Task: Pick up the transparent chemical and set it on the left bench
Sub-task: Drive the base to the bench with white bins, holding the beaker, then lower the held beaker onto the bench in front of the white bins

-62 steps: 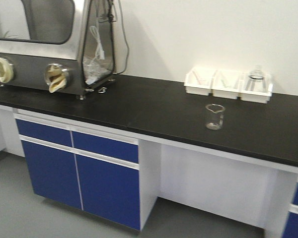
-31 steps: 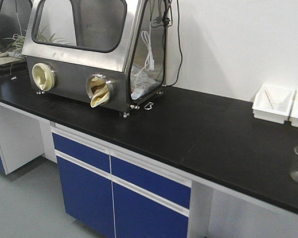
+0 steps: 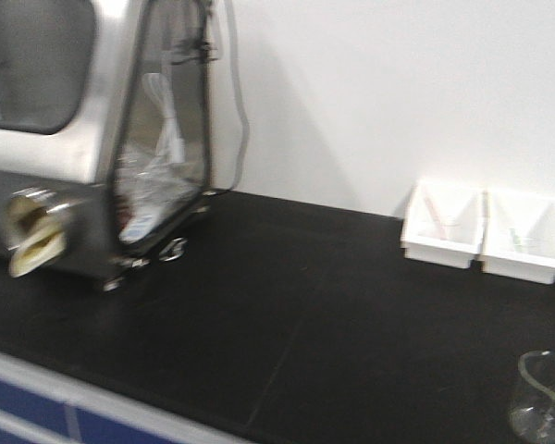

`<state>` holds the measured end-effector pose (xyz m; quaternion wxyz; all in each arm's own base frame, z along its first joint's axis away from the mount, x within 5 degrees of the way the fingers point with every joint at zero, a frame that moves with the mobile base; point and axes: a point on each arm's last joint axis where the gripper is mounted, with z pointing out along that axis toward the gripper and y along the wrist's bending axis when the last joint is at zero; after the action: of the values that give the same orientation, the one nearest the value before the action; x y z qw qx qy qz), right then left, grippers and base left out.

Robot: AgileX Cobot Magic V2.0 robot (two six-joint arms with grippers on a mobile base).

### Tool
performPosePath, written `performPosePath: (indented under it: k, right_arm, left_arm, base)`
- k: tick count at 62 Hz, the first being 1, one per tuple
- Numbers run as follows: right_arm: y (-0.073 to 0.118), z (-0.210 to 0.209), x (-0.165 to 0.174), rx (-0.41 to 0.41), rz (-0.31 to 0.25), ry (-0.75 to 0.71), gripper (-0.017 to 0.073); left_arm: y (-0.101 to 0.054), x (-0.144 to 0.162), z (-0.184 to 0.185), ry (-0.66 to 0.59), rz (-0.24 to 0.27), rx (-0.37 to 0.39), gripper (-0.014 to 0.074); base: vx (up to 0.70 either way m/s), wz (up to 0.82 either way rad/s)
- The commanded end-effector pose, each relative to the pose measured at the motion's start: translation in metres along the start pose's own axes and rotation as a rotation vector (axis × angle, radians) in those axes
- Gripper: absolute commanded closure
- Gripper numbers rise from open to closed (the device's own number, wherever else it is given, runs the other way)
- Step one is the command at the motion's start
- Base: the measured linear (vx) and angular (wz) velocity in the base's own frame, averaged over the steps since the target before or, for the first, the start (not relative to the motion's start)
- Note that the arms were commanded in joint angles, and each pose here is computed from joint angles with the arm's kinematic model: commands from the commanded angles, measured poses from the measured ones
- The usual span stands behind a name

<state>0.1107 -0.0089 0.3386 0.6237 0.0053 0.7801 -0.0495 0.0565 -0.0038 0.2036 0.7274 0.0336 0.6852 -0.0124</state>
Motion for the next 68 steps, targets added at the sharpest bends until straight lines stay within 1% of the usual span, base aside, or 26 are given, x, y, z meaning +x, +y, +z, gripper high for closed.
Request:
performPosePath:
  k: [1, 18, 34, 51, 68]
  right_arm:
    - [-0.0014, -0.0039, -0.0182, 0.008, -0.012, -0.115, 0.0562]
    - [-0.0014, -0.0039, -0.0182, 0.008, -0.012, -0.115, 0.0562]
    - [-0.0014, -0.0039, -0.0182, 0.008, -0.012, -0.115, 0.0562]
    - [-0.0014, -0.0039, -0.0183, 0.008, -0.012, -0.116, 0.0562]
    - [-0.0014, -0.0039, -0.0183, 0.008, -0.012, -0.116, 0.0562]
  left_arm:
    - [0.0001, -0.0028, -0.0013, -0.081, -0.009, -0.002, 0.0597]
    - [0.0001, -0.0028, -0.0013, -0.081, -0.009, -0.002, 0.0597]
    - [0.0001, -0.0028, -0.0013, -0.081, -0.009, -0.002, 0.0597]
    - [0.0001, -0.0028, -0.0013, -0.081, -0.009, -0.002, 0.0597]
    - [0.0001, -0.0028, -0.0013, -0.081, -0.009, -0.002, 0.0597]
  base:
    - [0.44, -0.68]
    - [0.41, -0.65]
    - [0.31, -0.46]
    - [0.19, -0.25]
    - [0.06, -0.07]
